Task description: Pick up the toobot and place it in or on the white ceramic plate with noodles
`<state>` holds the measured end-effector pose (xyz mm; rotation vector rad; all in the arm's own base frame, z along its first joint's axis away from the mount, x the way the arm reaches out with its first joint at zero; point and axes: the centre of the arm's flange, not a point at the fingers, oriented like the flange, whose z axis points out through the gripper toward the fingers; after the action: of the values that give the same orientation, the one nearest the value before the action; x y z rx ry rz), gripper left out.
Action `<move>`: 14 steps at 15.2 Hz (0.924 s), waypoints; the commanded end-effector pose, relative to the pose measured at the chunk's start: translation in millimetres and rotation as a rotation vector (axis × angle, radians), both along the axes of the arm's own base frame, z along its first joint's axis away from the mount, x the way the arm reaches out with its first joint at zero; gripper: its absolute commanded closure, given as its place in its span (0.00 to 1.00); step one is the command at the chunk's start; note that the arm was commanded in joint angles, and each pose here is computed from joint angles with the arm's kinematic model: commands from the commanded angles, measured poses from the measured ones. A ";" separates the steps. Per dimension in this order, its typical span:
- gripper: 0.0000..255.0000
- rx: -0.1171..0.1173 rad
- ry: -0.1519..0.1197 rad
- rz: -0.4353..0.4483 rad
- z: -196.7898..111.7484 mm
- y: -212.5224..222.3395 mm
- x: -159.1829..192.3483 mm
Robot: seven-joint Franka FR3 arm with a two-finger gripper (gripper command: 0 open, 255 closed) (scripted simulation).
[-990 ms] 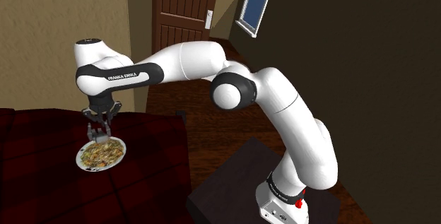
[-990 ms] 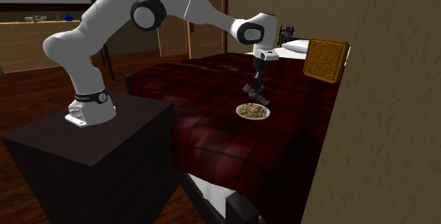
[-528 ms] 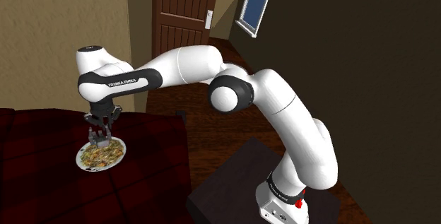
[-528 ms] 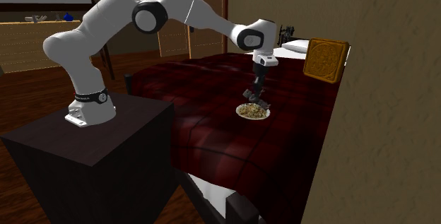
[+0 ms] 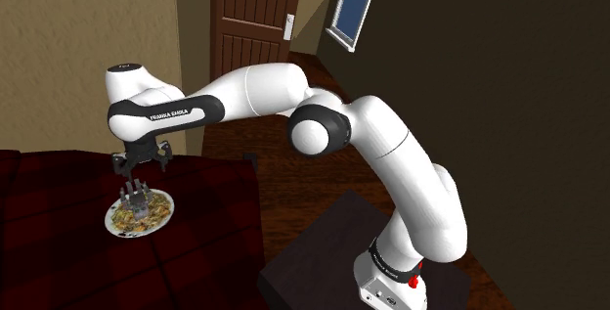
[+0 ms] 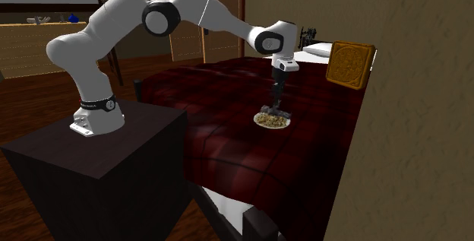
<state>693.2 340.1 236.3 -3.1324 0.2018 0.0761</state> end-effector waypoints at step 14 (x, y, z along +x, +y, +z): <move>0.00 0.000 0.000 0.000 49.9 -0.2 2.4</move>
<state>695.6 339.9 286.3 -3.1324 0.2018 0.0760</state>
